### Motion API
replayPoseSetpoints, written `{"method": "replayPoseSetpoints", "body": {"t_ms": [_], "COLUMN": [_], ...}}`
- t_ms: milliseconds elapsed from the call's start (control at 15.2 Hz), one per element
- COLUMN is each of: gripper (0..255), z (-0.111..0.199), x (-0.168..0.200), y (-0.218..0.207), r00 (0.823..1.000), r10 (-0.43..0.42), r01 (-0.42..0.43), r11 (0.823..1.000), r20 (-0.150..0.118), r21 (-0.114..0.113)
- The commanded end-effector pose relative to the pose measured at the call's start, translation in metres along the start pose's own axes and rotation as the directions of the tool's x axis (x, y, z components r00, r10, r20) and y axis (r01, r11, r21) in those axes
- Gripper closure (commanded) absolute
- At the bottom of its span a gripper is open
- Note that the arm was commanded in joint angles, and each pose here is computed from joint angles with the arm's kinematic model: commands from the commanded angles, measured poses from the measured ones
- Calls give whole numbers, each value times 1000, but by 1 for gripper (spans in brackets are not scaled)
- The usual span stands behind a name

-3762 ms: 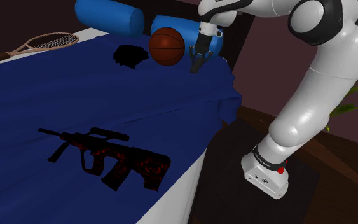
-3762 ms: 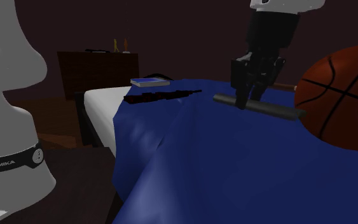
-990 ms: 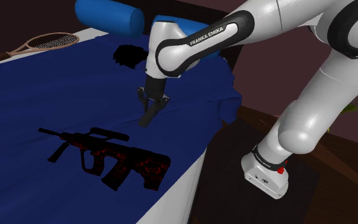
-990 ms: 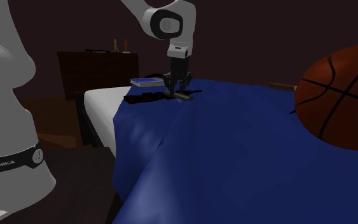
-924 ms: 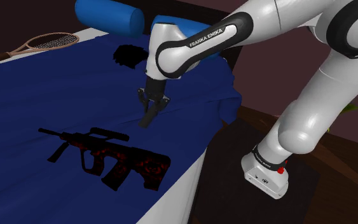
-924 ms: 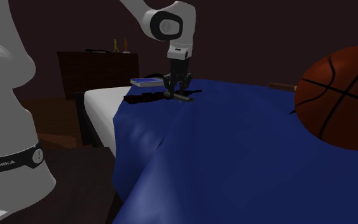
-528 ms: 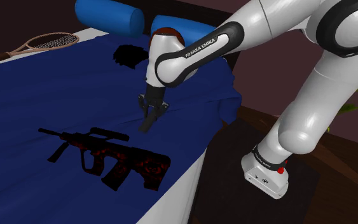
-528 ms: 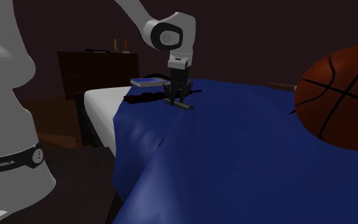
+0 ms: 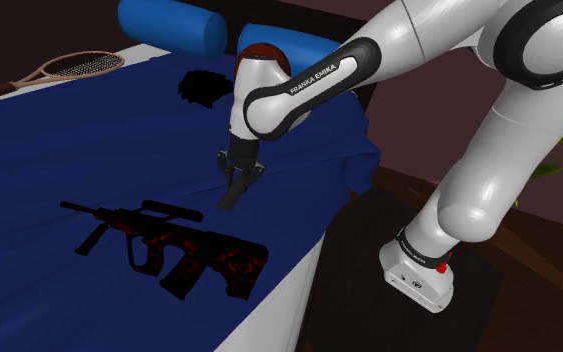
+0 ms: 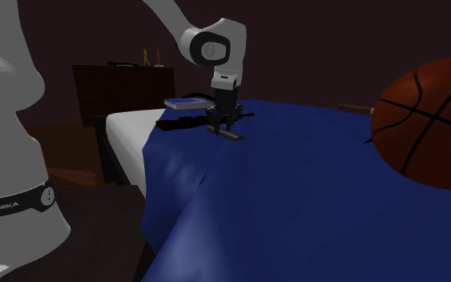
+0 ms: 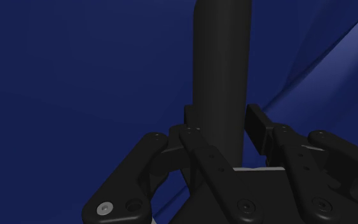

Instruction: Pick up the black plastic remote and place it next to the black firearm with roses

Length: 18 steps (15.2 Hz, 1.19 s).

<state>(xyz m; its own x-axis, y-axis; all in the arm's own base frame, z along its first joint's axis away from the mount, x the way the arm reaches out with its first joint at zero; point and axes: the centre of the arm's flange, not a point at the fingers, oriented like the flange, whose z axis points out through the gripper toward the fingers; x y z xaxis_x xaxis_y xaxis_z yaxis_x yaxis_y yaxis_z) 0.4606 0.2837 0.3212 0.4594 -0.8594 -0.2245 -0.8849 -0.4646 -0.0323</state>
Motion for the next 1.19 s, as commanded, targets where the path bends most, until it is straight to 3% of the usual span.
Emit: {"method": "replayPoseSetpoints", "body": {"t_ms": [0,330,594,1122], "gripper": [0,0,0,0], "z": [0,0,-50,-50], "x": [0,0,0,0], "y": [0,0,0,0], "r00": [1000,1000,1000,1000], "r10": [0,0,0,0], "r01": [0,0,0,0], "r11": [1000,1000,1000,1000], "r20": [0,0,0,0], "r21": [0,0,0,0]}}
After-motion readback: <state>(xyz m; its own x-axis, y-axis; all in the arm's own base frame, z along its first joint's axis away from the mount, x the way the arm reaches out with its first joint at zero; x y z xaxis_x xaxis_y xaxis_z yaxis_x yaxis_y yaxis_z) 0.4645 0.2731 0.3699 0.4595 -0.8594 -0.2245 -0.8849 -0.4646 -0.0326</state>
